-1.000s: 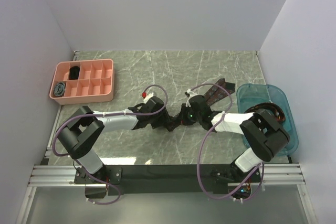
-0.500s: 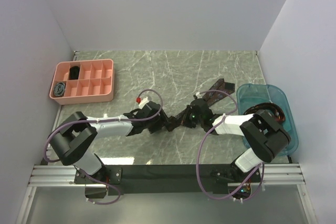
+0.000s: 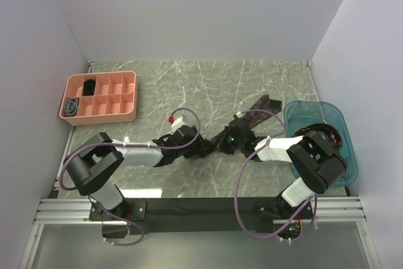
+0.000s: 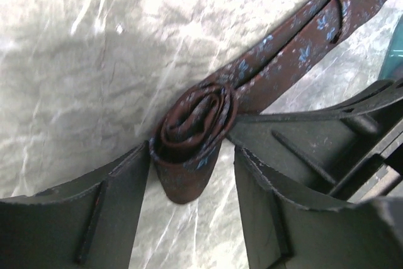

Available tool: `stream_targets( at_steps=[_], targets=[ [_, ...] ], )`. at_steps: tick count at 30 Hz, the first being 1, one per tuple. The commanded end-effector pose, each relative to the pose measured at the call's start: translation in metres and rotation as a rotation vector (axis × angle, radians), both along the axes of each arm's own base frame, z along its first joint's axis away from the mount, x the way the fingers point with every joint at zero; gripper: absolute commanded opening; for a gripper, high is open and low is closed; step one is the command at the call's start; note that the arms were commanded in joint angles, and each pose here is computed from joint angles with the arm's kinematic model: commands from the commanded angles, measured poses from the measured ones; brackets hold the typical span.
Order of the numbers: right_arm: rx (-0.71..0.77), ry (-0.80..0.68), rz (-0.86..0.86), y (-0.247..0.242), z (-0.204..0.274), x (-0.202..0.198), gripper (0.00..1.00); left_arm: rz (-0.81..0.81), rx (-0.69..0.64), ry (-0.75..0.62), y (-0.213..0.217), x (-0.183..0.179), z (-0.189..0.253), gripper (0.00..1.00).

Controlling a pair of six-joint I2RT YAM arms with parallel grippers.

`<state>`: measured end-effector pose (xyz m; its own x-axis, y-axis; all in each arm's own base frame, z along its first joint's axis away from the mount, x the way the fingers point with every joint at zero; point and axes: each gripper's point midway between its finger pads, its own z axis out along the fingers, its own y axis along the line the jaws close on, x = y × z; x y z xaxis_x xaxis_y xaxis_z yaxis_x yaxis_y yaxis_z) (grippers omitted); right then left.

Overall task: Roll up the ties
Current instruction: Roll the tie

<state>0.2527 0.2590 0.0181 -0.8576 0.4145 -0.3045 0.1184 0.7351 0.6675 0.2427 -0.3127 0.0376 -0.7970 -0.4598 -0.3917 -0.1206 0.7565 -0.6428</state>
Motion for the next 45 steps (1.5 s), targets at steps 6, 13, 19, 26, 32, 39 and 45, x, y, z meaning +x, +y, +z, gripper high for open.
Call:
stream_targets(
  at_steps=[6, 13, 19, 26, 32, 39, 45],
  targets=[
    [-0.089, 0.125, -0.003, -0.018, -0.032, -0.025, 0.0, 0.007, 0.025, -0.011, -0.002, 0.003, -0.025, 0.55],
    [-0.09, 0.112, -0.005, -0.019, -0.03, -0.023, 0.0, -0.022, 0.032, -0.003, -0.005, -0.003, -0.031, 0.28],
    [-0.103, -0.008, 0.008, -0.023, 0.001, -0.002, 0.29, -0.023, 0.111, -0.025, 0.006, 0.002, -0.027, 0.03],
    [-0.299, -0.065, -0.177, -0.097, 0.031, 0.033, 0.31, -0.003, 0.117, -0.034, 0.025, 0.022, -0.012, 0.01],
    [-0.351, 0.028, -0.237, -0.125, 0.018, 0.042, 0.31, -0.033, 0.09, -0.013, 0.027, 0.033, -0.007, 0.01],
    [-0.321, 0.119, -0.25, -0.117, 0.005, 0.074, 0.31, -0.014, 0.056, 0.012, 0.042, 0.062, -0.003, 0.01],
    [-0.287, 0.181, -0.282, -0.11, -0.003, 0.116, 0.31, -0.009, 0.025, 0.02, 0.051, 0.088, 0.002, 0.01]
  ],
)
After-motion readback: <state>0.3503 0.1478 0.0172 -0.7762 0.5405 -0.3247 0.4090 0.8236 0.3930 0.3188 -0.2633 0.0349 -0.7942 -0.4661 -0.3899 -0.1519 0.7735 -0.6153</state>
